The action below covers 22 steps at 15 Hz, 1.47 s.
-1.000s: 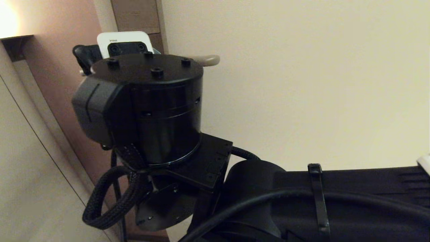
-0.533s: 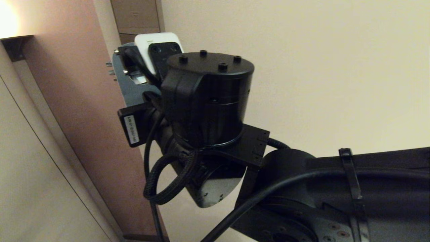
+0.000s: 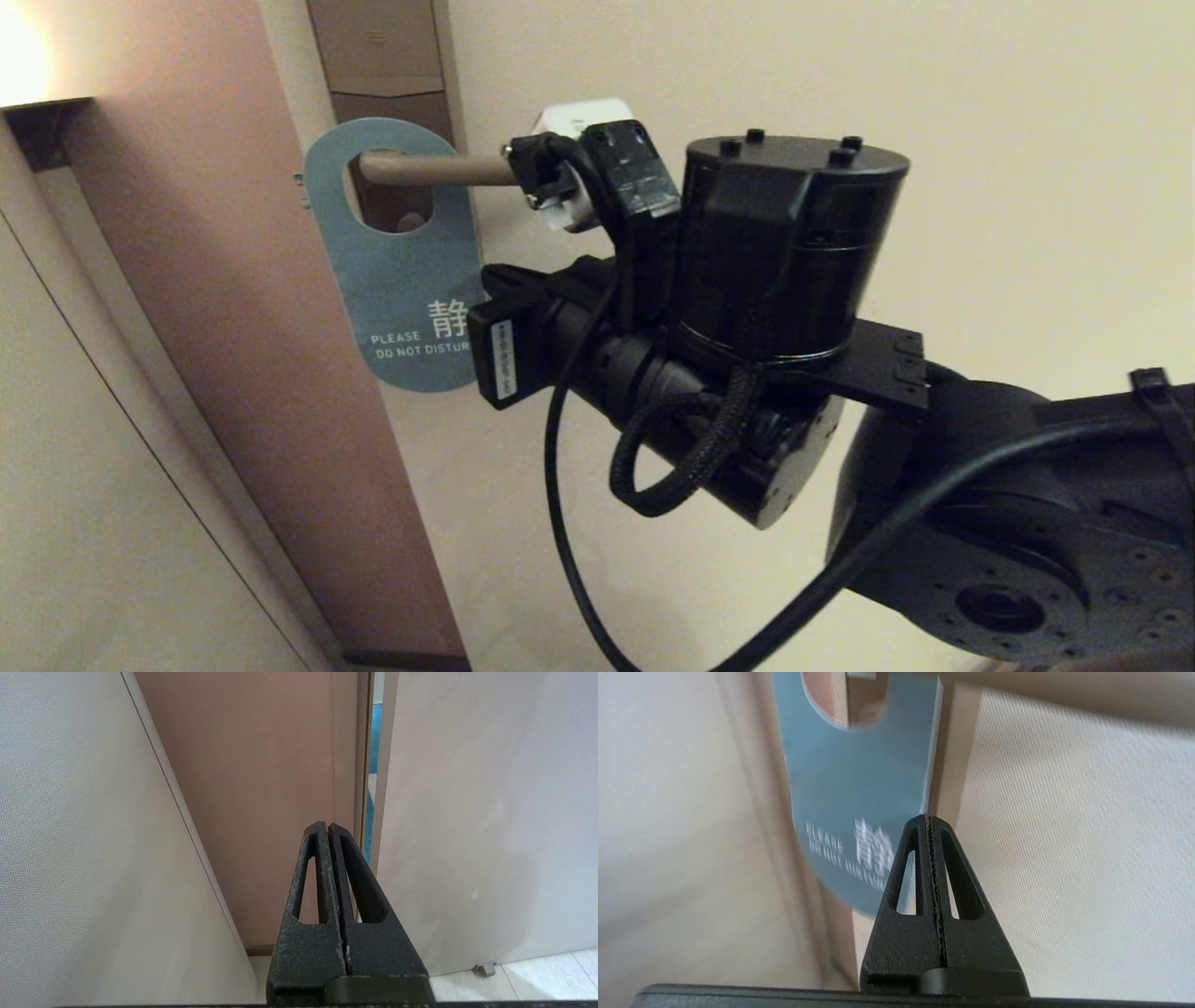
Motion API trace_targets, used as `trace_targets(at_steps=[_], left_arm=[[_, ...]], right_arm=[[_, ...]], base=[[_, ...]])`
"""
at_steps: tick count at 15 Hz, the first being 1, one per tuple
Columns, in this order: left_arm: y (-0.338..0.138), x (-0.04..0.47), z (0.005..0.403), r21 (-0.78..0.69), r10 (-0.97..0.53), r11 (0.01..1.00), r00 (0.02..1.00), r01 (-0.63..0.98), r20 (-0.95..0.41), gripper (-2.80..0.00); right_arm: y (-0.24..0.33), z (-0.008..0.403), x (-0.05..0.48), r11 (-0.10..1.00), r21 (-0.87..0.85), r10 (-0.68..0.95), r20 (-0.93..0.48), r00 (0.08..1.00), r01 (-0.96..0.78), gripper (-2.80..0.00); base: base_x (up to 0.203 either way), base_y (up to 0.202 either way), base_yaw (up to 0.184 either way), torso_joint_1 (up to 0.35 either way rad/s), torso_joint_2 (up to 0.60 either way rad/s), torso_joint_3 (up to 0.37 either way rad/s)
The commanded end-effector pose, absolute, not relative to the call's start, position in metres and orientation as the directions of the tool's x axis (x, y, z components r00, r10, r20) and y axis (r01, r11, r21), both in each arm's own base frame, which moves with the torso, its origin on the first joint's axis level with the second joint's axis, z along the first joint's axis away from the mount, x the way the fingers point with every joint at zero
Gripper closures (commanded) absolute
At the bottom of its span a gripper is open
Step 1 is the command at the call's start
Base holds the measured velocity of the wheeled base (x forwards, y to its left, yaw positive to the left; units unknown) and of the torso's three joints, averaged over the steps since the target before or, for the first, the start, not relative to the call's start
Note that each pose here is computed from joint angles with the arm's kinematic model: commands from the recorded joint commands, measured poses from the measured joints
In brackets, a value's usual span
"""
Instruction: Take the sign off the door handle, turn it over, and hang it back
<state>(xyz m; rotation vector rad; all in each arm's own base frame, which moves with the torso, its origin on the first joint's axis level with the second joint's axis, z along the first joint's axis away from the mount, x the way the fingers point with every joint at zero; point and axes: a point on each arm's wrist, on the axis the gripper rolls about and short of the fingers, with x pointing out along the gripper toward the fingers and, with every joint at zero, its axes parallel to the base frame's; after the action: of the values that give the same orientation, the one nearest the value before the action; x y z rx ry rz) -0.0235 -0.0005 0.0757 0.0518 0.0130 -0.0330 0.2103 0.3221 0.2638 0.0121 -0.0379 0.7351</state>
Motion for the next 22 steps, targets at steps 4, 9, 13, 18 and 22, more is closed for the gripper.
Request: trace_targets(at_steps=[4, 9, 13, 18, 22], left_arm=[[0.000, -0.024, 0.076, 0.052, -0.034, 0.998, 0.999, 0.034, -0.014, 0.00], [0.000, -0.024, 0.076, 0.052, -0.034, 0.998, 0.999, 0.034, -0.014, 0.00], [-0.001, -0.024, 0.076, 0.052, -0.032, 0.998, 0.999, 0.033, -0.014, 0.00], [-0.001, -0.024, 0.076, 0.052, -0.032, 0.998, 0.999, 0.033, -0.014, 0.00], [0.000, -0.024, 0.076, 0.052, -0.034, 0.998, 0.999, 0.034, -0.014, 0.00]], right_arm=[[0.267, 0.270, 0.208, 0.706, 0.007, 0.708, 0.023, 0.706, -0.708, 0.00], [0.200, 0.267, 0.223, 0.727, 0.010, 0.687, 0.001, 0.727, -0.687, 0.00], [0.136, 0.255, 0.221, 0.770, 0.015, 0.638, -0.037, 0.769, -0.638, 0.00], [0.057, 0.238, 0.211, 0.917, 0.003, 0.399, -0.073, 0.914, -0.399, 0.00], [0.012, 0.231, 0.191, 0.988, -0.023, 0.152, -0.073, 0.986, -0.154, 0.00]], base=[[0.000, 0.000, 0.000, 0.000, 0.00, 0.000], [0.000, 0.000, 0.000, 0.000, 0.00, 0.000], [0.000, 0.000, 0.000, 0.000, 0.00, 0.000], [0.000, 0.000, 0.000, 0.000, 0.00, 0.000], [0.000, 0.000, 0.000, 0.000, 0.00, 0.000]])
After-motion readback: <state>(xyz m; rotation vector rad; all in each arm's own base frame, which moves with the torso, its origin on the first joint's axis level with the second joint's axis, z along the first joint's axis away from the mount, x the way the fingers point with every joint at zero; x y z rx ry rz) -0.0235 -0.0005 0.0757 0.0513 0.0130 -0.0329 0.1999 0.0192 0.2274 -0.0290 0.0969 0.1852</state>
